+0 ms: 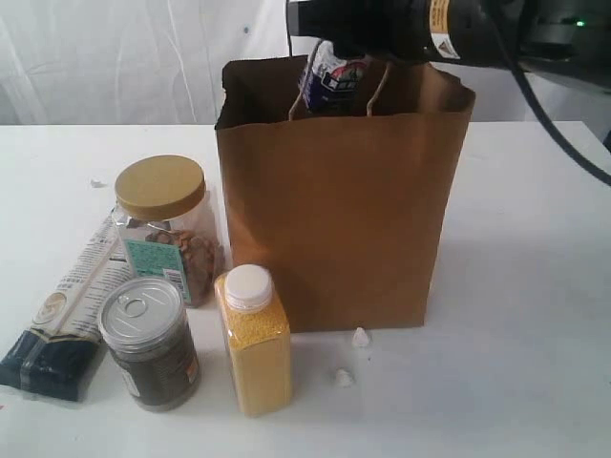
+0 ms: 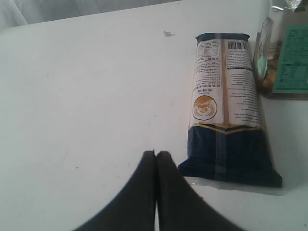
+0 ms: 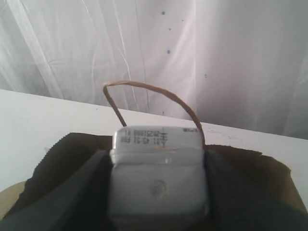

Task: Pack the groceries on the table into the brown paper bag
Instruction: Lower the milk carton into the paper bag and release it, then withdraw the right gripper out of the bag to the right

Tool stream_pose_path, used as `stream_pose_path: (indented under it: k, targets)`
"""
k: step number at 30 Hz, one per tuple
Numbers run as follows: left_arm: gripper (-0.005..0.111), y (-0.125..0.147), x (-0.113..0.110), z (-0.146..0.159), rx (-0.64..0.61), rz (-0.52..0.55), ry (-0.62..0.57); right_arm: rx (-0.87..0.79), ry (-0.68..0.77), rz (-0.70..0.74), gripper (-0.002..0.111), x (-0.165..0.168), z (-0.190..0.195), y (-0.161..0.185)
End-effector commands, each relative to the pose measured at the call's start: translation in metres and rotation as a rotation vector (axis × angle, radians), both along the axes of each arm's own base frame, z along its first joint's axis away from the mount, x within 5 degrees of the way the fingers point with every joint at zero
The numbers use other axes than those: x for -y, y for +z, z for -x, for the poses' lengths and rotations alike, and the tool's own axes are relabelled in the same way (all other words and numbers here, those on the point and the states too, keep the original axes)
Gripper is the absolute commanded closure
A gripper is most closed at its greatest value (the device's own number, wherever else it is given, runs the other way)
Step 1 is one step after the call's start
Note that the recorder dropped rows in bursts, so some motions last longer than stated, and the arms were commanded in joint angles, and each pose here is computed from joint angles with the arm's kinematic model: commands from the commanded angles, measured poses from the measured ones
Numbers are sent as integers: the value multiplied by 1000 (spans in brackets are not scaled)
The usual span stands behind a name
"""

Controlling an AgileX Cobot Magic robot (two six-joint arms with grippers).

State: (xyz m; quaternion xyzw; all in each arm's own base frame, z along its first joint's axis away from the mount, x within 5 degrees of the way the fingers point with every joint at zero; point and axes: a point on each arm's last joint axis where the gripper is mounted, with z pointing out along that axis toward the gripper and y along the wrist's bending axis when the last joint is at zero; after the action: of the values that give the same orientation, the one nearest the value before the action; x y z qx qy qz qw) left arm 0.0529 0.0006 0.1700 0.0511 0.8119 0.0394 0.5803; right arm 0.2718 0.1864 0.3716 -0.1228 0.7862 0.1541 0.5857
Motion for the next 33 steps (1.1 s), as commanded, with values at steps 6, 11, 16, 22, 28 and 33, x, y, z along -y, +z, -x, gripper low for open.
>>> stream_pose_path:
  k: [6,11,16,22,28,33]
  targets:
    - [107,0,0,0,6,5,4,-35,-12,9,55,-5,-9,-11]
    - [107,0,0,0,6,5,4,-93,-36,1,55,-8,-14,-23]
    - [107,0,0,0,6,5,4,-165,-86,-1,55,-9,-18,-36]
    - [107,0,0,0,6,5,4,-193,-151,36,55,-3,-19,-39]
    - [107,0,0,0,6,5,4,-204,-137,56,55,-3,-17,-39]
    - [107,0,0,0,6,5,4,-183,-67,165,54,-3,-13,-38]
